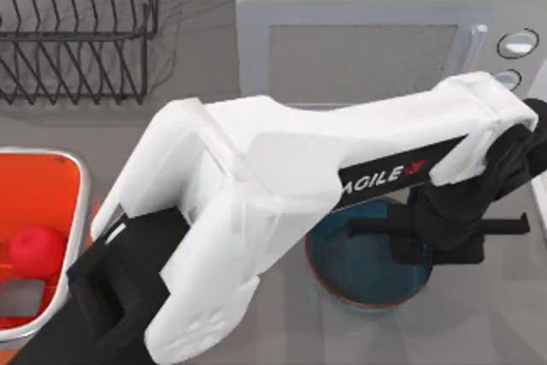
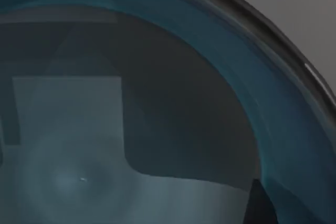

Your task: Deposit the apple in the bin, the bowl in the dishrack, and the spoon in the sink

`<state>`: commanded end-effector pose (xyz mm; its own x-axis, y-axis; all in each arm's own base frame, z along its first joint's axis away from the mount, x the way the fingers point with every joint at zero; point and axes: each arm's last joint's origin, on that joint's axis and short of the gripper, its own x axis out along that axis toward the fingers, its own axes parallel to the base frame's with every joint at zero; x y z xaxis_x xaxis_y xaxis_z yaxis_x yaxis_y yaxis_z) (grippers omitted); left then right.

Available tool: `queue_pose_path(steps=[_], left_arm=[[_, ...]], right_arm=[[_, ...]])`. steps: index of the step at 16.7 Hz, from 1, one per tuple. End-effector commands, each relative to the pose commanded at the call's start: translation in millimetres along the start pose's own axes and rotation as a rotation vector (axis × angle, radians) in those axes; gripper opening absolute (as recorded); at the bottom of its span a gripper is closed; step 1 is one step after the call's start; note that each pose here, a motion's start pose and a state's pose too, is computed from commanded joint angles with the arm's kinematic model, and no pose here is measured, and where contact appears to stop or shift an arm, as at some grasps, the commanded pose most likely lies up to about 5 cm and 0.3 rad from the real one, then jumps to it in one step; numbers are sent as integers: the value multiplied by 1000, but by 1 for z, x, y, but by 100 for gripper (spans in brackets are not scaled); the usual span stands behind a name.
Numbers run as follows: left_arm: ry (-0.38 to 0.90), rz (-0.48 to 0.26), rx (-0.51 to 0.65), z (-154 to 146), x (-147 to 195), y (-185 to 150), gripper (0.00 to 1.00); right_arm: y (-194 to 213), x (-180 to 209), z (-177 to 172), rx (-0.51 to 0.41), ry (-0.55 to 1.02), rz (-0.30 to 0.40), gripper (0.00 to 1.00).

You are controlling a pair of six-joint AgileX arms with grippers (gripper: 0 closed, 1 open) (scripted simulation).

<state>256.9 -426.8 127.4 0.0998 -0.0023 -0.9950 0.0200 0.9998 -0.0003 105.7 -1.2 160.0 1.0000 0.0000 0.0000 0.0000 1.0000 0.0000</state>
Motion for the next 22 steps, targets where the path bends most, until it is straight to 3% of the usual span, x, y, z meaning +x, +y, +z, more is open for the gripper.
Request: queue_pose_path(steps=[12,22], left_arm=[[9,15,4,0,-8,-3,0],[-6,-10,2,8,-95,-2,0]], right_arm=[[0,0,0,0,0,0,100],[0,0,0,0,0,0,100]])
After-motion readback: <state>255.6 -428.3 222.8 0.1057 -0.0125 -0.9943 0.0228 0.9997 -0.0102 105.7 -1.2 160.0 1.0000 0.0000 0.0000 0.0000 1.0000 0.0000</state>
